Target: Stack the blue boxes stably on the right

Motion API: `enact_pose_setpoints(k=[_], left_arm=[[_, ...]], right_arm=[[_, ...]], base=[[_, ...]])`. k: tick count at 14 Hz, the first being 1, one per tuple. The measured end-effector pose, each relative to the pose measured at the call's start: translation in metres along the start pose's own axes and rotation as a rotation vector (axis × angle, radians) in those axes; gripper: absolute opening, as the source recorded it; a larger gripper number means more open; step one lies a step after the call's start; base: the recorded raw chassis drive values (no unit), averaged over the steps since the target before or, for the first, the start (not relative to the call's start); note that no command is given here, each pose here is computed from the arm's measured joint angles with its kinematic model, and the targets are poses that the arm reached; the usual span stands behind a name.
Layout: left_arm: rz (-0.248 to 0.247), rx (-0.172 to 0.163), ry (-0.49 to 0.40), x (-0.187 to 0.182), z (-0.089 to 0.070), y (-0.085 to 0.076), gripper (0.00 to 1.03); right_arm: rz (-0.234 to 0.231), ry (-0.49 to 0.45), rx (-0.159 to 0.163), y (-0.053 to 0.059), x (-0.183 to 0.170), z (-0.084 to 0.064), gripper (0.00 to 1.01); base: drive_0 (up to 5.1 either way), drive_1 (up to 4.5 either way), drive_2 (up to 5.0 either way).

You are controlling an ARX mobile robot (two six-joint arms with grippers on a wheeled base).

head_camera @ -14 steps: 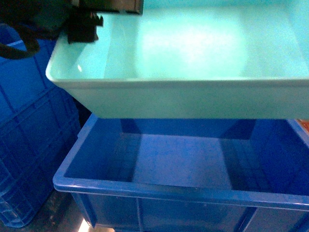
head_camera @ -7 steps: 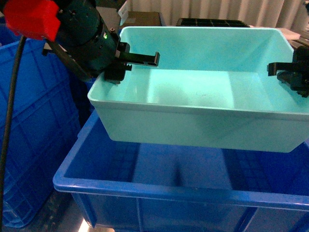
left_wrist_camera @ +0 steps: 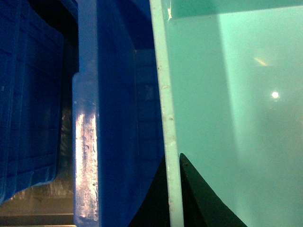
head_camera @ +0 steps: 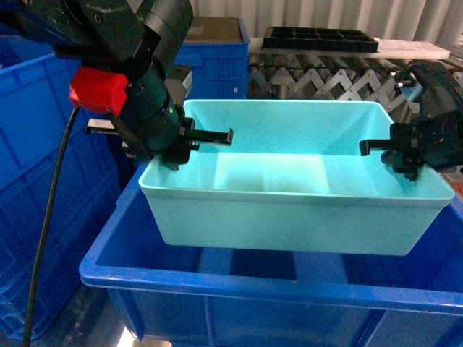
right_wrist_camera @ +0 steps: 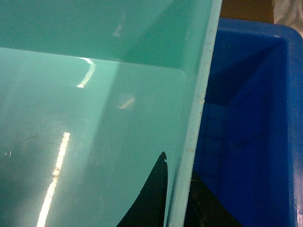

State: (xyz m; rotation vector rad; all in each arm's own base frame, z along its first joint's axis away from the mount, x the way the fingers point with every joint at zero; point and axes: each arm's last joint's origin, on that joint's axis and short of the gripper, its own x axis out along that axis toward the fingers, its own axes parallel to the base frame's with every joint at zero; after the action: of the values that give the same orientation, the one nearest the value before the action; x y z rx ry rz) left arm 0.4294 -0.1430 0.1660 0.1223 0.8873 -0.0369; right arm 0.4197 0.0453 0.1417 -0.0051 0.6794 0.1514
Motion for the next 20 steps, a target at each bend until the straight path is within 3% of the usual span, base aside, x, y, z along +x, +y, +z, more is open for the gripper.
enact_pose_setpoints(k=[2,14,15,17,20], left_arm=[[0.000,0.004,0.029,0.011,0.000,-0.002,0.02],[0.001,-0.007,0.034,0.017,0.003,-0.002,0.02],[0.007,-0.006,0.033,0.017,0.003,-0.002,0.05],[0.019,0.002,0.012,0.016,0.007,-0.003,0.25],[0.014,0.018,0.002,0.014,0.009,-0.006,0.58]], right_arm=[[-0.021,0.017,-0.017,0.007,0.010,-0.004,0.07],[-0.038,0.010,-0.019,0.007,0.017,-0.004,0.07],[-0.045,0.012,-0.030,0.006,0.017,-0.004,0.12],[-0.049,0.014,-0.105,0.008,0.017,-0.004,0.33],[-0.041,0.013,-0.141,0.012,0.017,-0.004,0.66]], base=[[0.0,0.00,0.0],[0.0,0.00,0.0],[0.0,0.00,0.0],[0.0,0.00,0.0],[0.0,0.00,0.0]])
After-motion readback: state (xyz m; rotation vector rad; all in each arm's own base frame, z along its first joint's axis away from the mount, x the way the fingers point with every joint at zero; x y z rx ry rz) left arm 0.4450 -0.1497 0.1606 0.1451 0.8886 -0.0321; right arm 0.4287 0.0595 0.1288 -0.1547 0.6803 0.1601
